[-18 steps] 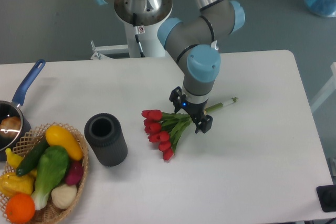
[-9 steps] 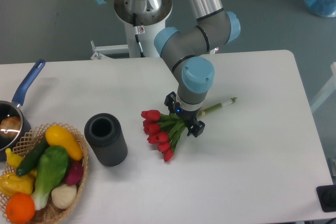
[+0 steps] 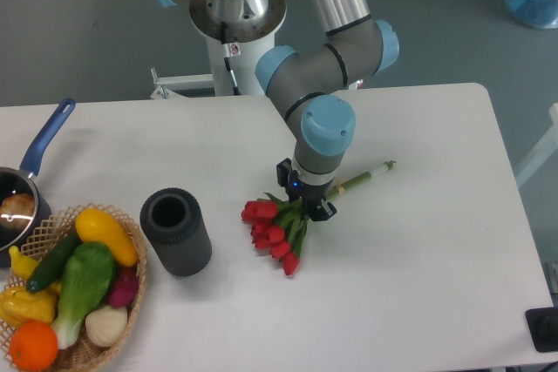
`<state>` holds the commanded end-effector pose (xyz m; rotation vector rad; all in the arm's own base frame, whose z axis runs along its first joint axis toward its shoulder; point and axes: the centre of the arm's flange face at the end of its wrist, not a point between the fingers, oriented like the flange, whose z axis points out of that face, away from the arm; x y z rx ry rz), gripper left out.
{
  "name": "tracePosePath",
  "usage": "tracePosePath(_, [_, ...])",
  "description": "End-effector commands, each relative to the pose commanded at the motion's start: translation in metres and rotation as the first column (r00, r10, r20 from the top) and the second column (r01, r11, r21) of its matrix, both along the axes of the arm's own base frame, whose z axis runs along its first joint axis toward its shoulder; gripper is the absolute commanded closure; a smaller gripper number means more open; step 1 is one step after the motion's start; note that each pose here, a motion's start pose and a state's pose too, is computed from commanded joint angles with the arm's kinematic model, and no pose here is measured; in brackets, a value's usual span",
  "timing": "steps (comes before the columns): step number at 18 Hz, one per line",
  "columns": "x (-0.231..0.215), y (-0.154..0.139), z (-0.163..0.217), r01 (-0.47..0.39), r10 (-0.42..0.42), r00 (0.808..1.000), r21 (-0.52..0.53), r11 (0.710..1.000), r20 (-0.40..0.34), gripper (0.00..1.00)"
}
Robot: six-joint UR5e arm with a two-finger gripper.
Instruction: Pick up the flowers from the table
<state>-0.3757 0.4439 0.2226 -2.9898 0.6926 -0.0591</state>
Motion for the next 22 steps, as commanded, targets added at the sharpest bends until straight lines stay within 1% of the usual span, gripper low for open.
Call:
tracePosePath(3, [-0.014,-0.014,0.029,-0.03,0.03,0.997,-0.003,1.0,-0.066,1.0])
tracePosePath(4, [-0.027,-0.023,0.042,-0.043,0.042,0.995,-0.009,0.999,-0.095,1.0])
tracePosePath(6, [-0.033,-0.027,0.053,-0.055,0.056,0.993,0.012,0.998,-0.103,1.0])
tracePosePath(8, [-0.033,-0.028,0.065,-0.061,0.064,0.992,0.039,0.997,-0.108,1.0])
tracePosePath(11, [-0.043,-0.023,0.099,-0.064,0.075,0.985,0.076,0.995,-0.156,1.0])
tracePosePath(13, [-0.049,-0.015,0.121,-0.057,0.072,0.983,0.09,0.994,-0.168,0.97])
tracePosePath(15, [-0.05,-0.005,0.147,-0.048,0.073,0.982,0.144,0.988,-0.177,0.96])
tracePosePath(16, [-0.052,-0.003,0.162,-0.055,0.084,0.983,0.17,0.984,-0.166,0.96])
tracePosePath(20, [-0.055,-0.006,0.184,-0.07,0.086,0.989,0.131,0.989,-0.121,0.96])
tracePosePath(22, [-0.055,-0.008,0.191,-0.071,0.088,0.988,0.134,0.988,-0.126,0.96])
